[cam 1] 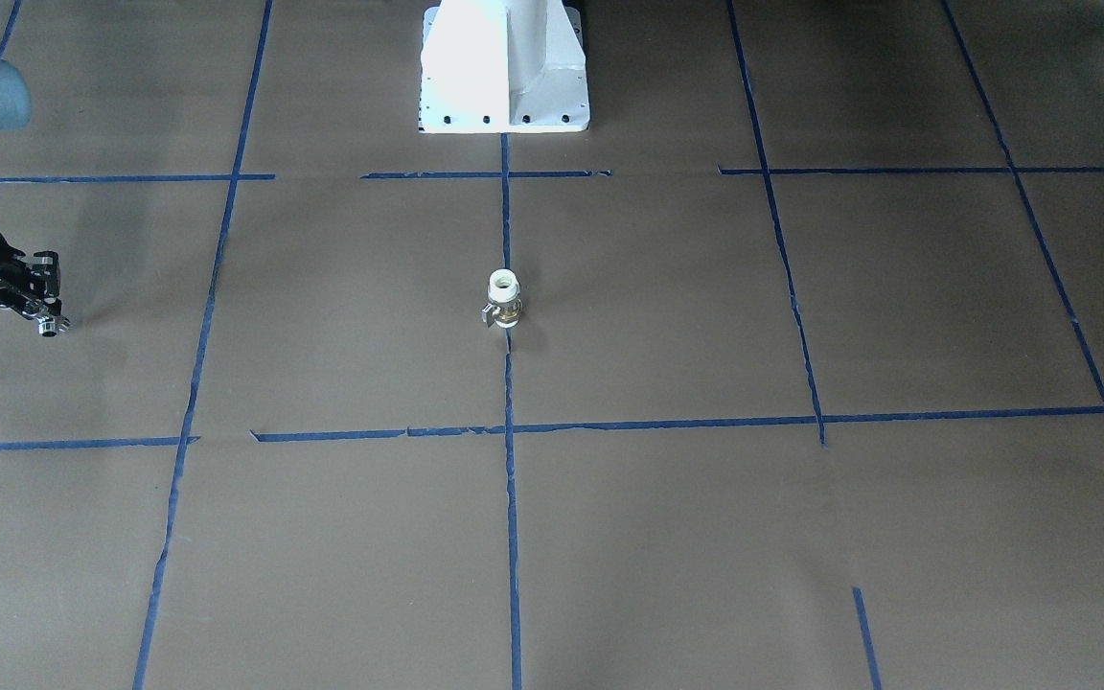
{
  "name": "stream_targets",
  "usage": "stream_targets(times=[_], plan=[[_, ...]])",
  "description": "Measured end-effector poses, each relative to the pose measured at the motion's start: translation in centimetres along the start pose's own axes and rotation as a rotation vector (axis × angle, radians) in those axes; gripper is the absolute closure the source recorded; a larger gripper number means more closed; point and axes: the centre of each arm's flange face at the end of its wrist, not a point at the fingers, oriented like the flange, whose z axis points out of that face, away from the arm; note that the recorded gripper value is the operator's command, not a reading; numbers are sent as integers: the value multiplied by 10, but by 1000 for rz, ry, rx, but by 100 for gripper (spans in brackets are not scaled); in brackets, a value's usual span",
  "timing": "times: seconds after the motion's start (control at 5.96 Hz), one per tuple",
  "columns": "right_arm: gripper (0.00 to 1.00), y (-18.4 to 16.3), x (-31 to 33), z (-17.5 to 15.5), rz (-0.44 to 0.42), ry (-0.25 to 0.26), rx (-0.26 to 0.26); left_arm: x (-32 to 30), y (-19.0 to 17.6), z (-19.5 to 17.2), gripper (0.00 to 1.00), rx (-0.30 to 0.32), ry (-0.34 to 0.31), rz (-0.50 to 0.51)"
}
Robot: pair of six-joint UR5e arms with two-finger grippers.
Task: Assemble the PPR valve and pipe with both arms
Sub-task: 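Carry the chrome valve piece with the right gripper above the white fitting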
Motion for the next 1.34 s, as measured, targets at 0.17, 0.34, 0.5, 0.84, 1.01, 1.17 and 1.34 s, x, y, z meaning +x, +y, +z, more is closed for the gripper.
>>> stream_targets(times=[0.17, 0.34, 0.5, 0.84, 1.01, 1.17, 1.34], plan=[[100, -24, -32, -16, 36, -17, 19, -1, 1, 1, 0, -2, -2, -3], [100, -56, -80, -33, 103, -36, 32, -3, 3, 2, 0, -7, -3, -8], [100, -80, -134, -45, 178, -60, 36, -4, 4, 4, 0, -13, -4, -16], [100, -99, -248, -72, 288, -84, 11, -4, 5, 3, 0, -13, -5, -74], [100, -103, -309, -86, 343, -71, 8, -2, 4, 2, 0, -9, -4, -85], [100, -100, -365, -98, 422, -76, 21, -1, 3, 1, 0, -5, -3, -87], [100, -94, -416, -105, 510, -90, 37, 0, 2, 0, 0, -3, -2, -88]])
